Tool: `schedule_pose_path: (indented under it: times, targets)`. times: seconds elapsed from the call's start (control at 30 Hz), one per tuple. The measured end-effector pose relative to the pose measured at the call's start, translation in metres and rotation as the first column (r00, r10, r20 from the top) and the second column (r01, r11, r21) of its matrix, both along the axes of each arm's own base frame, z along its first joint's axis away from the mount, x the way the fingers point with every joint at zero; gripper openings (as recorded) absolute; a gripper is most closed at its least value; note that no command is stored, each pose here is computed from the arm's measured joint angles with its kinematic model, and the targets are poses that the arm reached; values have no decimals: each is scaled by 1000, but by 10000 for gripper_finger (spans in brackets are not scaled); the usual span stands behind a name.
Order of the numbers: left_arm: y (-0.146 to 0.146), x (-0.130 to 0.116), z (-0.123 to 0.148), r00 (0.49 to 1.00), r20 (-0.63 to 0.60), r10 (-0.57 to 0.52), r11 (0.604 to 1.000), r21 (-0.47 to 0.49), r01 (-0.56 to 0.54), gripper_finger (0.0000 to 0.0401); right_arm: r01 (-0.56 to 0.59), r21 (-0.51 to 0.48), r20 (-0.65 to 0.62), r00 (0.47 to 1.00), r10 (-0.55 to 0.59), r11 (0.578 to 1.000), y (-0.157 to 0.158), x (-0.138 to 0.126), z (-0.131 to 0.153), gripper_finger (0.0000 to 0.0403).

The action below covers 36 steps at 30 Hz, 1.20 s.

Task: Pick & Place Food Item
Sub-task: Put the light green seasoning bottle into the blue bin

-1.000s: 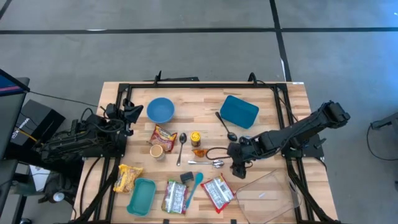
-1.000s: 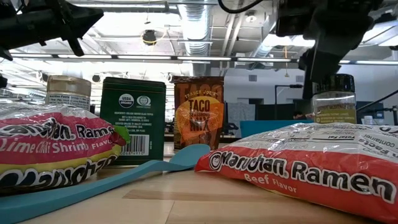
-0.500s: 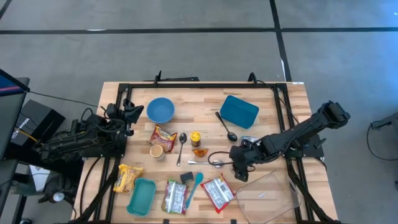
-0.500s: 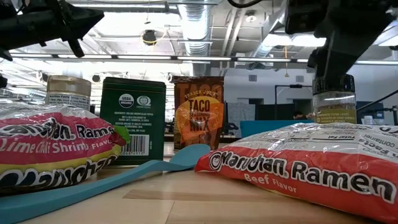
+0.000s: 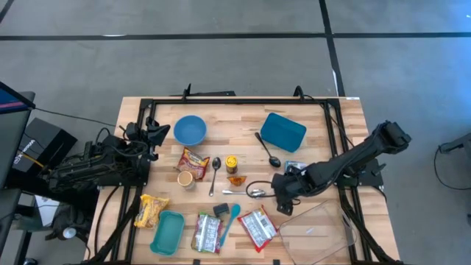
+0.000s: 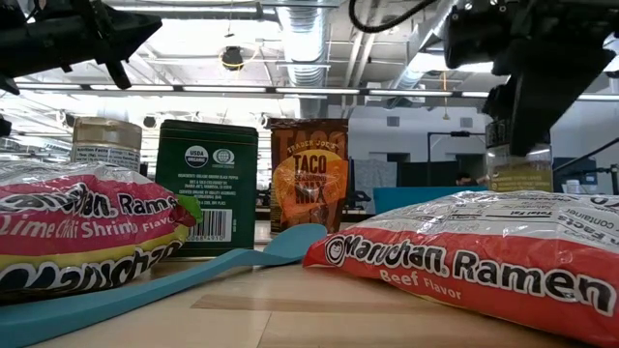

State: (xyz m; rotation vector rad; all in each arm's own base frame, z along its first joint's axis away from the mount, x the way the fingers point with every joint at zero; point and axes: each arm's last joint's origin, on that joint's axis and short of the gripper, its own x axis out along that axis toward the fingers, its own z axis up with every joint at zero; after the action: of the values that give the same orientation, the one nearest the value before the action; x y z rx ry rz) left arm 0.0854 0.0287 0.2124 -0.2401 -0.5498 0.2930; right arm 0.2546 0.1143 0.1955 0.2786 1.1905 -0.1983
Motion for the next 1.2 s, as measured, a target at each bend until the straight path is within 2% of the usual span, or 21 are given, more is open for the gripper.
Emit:
schedule_pose_path:
  times: [0.23,0.73,1.1,1.2]
  targets:
    - [0,0,0,1000,0,0,1000,0,0,2,-1,-31,-69,998,-1,1000,2,4,-18,276]
    - [0,0,0,1000,0,0,1000,0,0,2,-2,-21,-51,999,0,1000,2,4,-15,272]
    - [0,0,0,1000,0,0,1000,0,0,2,-5,-21,-51,999,3,1000,2,4,-15,198]
    - [0,0,0,1000,0,0,1000,0,0,2,-9,-23,-51,999,8,1000,2,4,-15,191]
